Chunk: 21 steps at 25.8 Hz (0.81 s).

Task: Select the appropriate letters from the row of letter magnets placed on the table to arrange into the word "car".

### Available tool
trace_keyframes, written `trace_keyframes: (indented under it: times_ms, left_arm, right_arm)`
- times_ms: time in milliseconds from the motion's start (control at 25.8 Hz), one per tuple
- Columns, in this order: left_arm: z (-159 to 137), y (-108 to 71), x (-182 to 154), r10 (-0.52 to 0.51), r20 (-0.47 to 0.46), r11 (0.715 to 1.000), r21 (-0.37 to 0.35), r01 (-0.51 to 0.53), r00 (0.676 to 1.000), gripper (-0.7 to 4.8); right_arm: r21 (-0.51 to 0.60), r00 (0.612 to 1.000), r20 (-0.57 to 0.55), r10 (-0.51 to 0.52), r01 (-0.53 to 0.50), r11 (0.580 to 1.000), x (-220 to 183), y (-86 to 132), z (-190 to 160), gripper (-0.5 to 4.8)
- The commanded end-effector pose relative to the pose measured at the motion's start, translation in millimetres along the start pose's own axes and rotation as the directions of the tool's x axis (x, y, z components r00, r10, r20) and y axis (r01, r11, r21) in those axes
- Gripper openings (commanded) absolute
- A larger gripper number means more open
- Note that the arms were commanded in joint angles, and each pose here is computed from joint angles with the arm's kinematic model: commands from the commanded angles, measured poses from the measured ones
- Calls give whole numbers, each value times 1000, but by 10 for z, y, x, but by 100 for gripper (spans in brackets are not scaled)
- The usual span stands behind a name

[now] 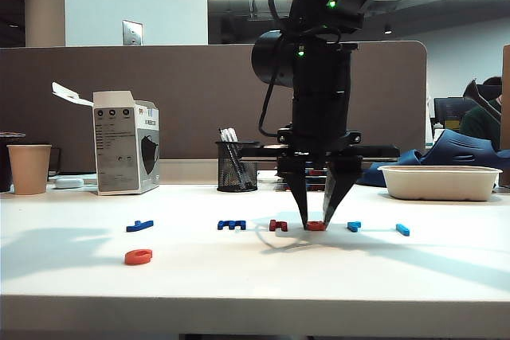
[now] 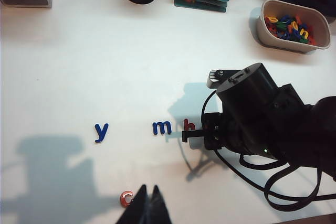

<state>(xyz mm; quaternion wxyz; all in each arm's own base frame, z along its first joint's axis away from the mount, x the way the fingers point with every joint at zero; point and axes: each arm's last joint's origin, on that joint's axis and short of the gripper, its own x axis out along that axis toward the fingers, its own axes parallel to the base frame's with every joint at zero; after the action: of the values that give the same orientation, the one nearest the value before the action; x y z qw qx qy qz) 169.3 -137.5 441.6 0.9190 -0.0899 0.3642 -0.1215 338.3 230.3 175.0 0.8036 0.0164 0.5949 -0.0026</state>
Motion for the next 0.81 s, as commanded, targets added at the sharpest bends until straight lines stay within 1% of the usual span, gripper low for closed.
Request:
trace_keyframes:
  times_ms: [39,271,310,387,581,659,814]
  left_arm:
    - [12,-1,-18,-5,13,1000,-3,5,1000,-6]
    - [12,-1,-18,-5,13,1000,-3,5,1000,-6]
    - [11,-1,-18,-5,13,1000,-3,5,1000,-6]
    - [12,-1,-18,-5,13,1000,-3,5,1000,-6]
    - [12,-1,-18,-5,13,1000,-2,5,1000,-6]
    - [12,-1,-18,-5,13,1000,-2,5,1000,-6]
    - [12,-1,-18,-5,13,1000,-2,5,1000,-6]
  right_arm:
    - [-14,998,-56,-4,4,1000,-3,0,-66,79]
    - [-36,997,-78,-11,8,999,-83,35,-135,79]
    - [-43,997,-74,-7,4,999,-107,58,-152,69]
    - [-45,997,-72,14,-17,999,-154,79,-161,50]
    - [-50,997,-65,48,-51,997,-265,144,-210,51]
    - [-45,995,-76,64,-67,997,-287,189,-249,51]
    - [-60,993,-82,83,-88,994,-328,363,-397,52]
